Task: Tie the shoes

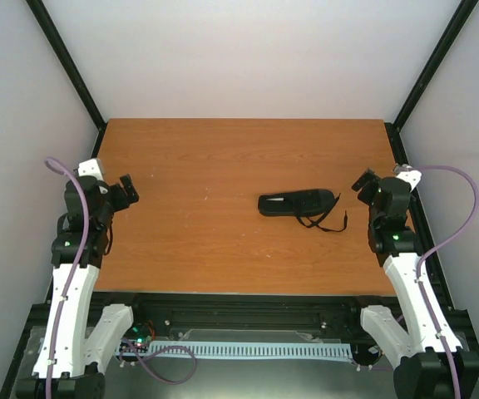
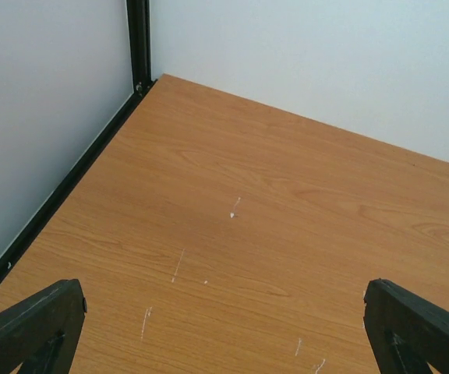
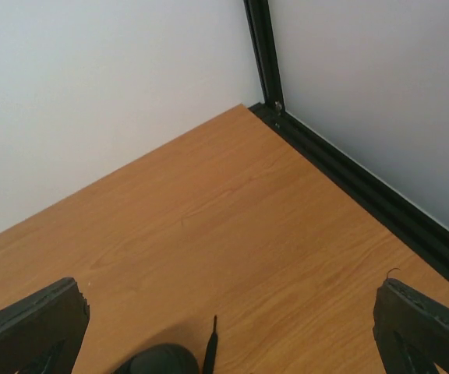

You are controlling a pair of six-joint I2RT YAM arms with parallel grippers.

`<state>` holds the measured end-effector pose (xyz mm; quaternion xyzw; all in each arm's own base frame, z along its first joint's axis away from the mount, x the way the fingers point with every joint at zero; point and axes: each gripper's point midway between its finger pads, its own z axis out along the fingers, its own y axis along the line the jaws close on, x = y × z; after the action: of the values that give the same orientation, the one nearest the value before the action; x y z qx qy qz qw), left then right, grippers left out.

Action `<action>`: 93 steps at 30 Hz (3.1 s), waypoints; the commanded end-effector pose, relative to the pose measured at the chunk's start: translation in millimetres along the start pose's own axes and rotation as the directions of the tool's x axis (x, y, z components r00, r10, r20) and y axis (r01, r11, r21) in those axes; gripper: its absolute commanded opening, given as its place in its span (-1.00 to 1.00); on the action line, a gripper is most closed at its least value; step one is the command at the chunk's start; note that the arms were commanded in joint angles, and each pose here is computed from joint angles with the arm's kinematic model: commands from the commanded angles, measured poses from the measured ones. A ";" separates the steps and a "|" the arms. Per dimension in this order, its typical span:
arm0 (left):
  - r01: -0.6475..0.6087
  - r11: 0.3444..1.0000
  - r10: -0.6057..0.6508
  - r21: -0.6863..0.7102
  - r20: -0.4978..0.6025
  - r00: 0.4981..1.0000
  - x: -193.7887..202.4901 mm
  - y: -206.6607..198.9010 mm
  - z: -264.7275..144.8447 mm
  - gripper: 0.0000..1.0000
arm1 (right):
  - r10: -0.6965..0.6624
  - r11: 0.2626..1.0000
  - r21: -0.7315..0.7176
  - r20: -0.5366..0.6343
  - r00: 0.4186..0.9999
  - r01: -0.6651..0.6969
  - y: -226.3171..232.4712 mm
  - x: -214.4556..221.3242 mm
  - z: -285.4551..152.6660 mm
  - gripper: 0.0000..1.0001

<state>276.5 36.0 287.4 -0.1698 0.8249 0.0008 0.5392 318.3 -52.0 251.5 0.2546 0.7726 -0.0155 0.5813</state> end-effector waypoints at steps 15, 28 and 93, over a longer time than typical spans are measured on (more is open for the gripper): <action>0.179 0.904 -0.111 0.388 -0.192 0.975 28.4 -75.2 1.2 0.99 | -0.057 0.900 -0.435 -0.208 0.977 -0.040 57.3 53.6 -46.4 1.00; 0.098 0.743 0.268 0.662 -0.428 0.863 164.2 -231.5 8.0 0.99 | -0.100 0.853 -0.518 -0.283 0.954 -0.064 69.1 77.9 -51.5 1.00; 0.117 0.939 0.003 0.323 -0.348 0.938 185.6 -241.4 85.0 -0.98 | -0.146 0.898 -0.410 -0.623 0.768 -0.162 71.4 168.8 -29.4 1.00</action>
<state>352.8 -255.9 121.3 -0.0341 0.9039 -0.2148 0.3683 282.0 66.6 122.6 0.1229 0.9024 0.2395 0.3366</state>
